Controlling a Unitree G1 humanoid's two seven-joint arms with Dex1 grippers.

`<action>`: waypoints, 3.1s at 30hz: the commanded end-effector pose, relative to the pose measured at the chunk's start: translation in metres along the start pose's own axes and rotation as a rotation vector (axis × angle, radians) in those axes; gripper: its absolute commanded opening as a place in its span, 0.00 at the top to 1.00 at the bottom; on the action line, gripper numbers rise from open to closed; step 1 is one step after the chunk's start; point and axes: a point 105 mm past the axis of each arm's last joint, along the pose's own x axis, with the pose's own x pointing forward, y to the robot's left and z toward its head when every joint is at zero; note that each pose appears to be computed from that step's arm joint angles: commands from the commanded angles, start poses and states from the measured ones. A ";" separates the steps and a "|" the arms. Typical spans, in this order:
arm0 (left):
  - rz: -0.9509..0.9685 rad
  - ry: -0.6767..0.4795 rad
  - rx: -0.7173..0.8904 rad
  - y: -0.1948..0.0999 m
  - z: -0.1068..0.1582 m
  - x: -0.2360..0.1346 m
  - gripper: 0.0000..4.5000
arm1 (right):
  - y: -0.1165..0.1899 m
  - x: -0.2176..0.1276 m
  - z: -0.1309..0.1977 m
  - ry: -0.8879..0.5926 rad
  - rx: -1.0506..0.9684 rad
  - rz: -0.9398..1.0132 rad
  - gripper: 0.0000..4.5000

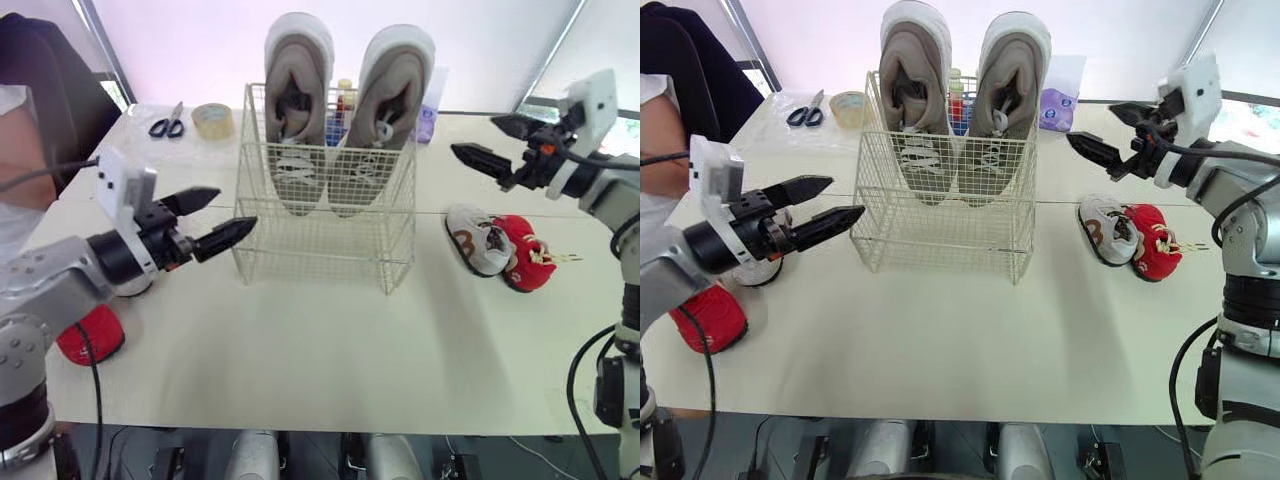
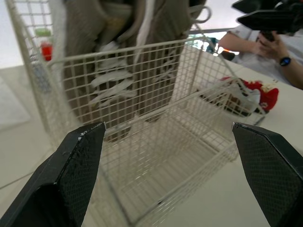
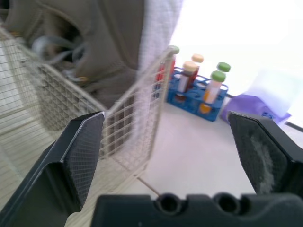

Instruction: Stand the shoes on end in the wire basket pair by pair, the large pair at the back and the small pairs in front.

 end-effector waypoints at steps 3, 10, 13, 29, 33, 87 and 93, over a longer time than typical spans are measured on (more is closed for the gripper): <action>-0.111 0.106 -0.071 -0.035 -0.025 0.004 0.02 | -0.043 -0.029 -0.005 -0.170 0.232 -0.312 0.00; -0.257 0.120 -0.181 -0.080 -0.050 0.009 0.02 | -0.008 -0.054 -0.064 -0.035 0.164 -0.349 0.00; -0.297 0.133 -0.187 -0.089 -0.053 0.009 0.02 | 0.006 -0.068 -0.086 0.039 0.156 -0.356 0.00; -0.305 0.156 -0.153 -0.083 -0.056 0.016 0.02 | 0.020 -0.056 -0.148 0.139 0.157 -0.351 0.00; -0.306 0.162 -0.150 -0.084 -0.056 0.013 0.02 | 0.014 -0.054 -0.159 0.160 0.137 -0.399 0.00; -0.373 -0.128 -0.489 0.009 0.027 0.005 0.00 | 0.140 -0.076 0.109 -0.118 -0.519 1.090 1.00; -0.535 -0.067 -0.546 -0.031 0.024 0.011 0.00 | 0.150 -0.061 0.096 -0.114 -0.596 1.189 1.00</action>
